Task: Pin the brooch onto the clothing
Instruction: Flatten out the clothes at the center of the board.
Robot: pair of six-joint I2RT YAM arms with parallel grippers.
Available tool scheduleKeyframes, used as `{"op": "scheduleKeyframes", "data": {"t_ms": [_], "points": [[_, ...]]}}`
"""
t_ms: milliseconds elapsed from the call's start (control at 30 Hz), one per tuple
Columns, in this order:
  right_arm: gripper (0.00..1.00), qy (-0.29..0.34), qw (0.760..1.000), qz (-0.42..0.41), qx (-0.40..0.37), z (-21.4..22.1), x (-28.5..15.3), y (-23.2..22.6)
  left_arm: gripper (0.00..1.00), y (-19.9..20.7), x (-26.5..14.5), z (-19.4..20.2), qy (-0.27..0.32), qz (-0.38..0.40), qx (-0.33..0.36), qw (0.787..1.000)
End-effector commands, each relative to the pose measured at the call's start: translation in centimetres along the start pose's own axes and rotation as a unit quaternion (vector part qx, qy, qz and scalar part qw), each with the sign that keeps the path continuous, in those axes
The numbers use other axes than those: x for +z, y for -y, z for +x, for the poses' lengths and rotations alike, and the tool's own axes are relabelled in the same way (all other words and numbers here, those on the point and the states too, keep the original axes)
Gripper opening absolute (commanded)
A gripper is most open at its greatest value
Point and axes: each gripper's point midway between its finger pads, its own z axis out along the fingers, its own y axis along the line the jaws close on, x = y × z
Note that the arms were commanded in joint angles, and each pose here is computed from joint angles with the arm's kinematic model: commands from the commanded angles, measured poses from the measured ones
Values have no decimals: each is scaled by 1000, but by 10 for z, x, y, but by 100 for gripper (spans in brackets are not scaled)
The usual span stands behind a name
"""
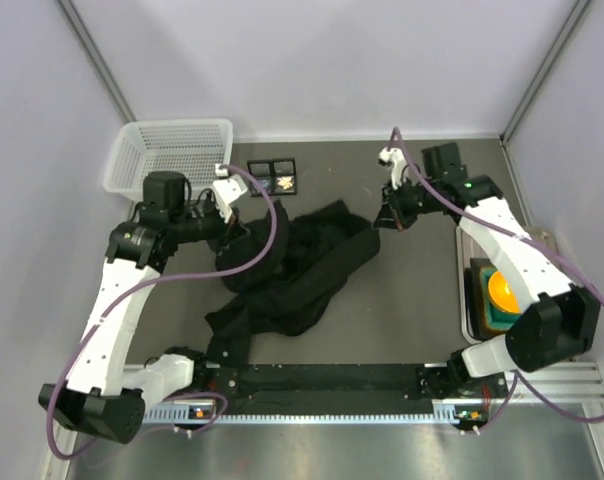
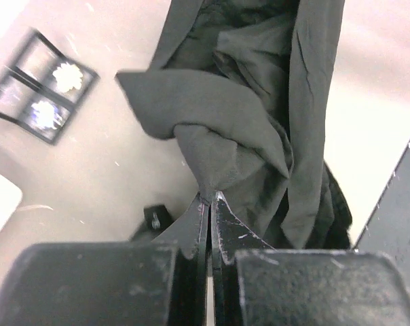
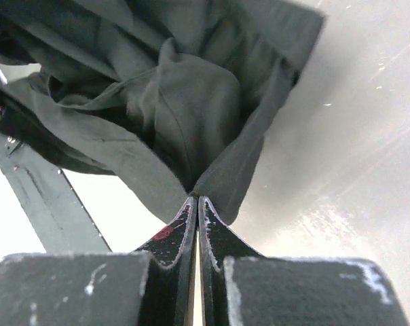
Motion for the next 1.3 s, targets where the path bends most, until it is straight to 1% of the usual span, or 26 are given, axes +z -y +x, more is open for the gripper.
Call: {"op": "scheduleKeyframes", "data": {"t_ms": [0,100,167,300,367,400,467,533,567,600,633,667,700,733,767,800,833,867,933,967,1000,1033,1067,1100,1133,1267], "points": [[0,36,998,41,-39,-13,-32,0,0,-8,-30,-67,95,-52,26,994],[0,55,995,75,-39,-16,-52,10,0,-16,-45,-78,105,-94,24,990],[0,64,993,95,-31,-16,-64,20,0,-25,-57,-75,99,-141,32,984],[0,78,985,154,-9,-12,-94,53,0,-36,-61,-34,35,-191,37,980],[0,88,983,164,3,-10,-107,63,0,-39,-66,-16,1,-209,63,976],[0,83,985,154,3,-6,-109,60,0,-37,-62,1,-23,-203,62,977],[0,76,989,126,5,-1,-105,50,0,-40,-63,18,-49,-212,76,973],[0,82,995,59,13,1,-98,26,0,-45,-55,33,-70,-216,71,971],[0,91,995,36,12,-1,-97,15,0,-48,-45,50,-95,-209,64,971],[0,103,995,-7,13,-4,-96,-1,0,-52,-40,57,-109,-207,59,970],[0,107,994,-24,12,-4,-95,-10,0,-52,-35,64,-121,-198,54,971],[0,110,993,-44,1,-7,-95,-25,6,-54,-28,67,-131,-186,42,973],[0,114,991,-67,-4,-9,-95,-38,13,-47,-22,57,-113,-158,35,980],[0,117,990,-77,-14,-12,-95,-47,35,-38,-20,47,-94,-136,24,986],[0,122,989,-84,-23,-14,-95,-55,49,-31,-22,22,-56,-116,38,991],[0,126,986,-101,-30,-16,-96,-72,70,-18,-19,6,-18,-79,48,996],[0,144,983,-103,-47,-25,-96,-76,95,5,-16,-17,42,-18,53,998],[0,153,981,-109,-53,-30,-95,-83,98,15,-18,-43,94,-1,73,993],[0,167,976,-128,-48,-39,-93,-100,98,34,-16,-67,140,36,40,989],[0,192,970,-129,-73,-53,-94,-104,98,43,-11,-81,160,56,47,984],[0,194,969,-142,-57,-59,-91,-115,98,48,-8,-89,171,66,42,982],[0,200,967,-146,-59,-66,-89,-119,98,54,-4,-94,177,80,16,981],[0,213,962,-151,-74,-76,-89,-125,98,65,4,-96,178,101,11,979],[0,212,962,-159,-70,-80,-86,-131,98,66,6,-109,200,101,19,974],[0,210,960,-172,-75,-87,-83,-140,98,70,10,-112,202,106,2,974],[0,205,957,-190,-78,-103,-73,-155,98,82,30,-121,201,130,-19,971]]}}
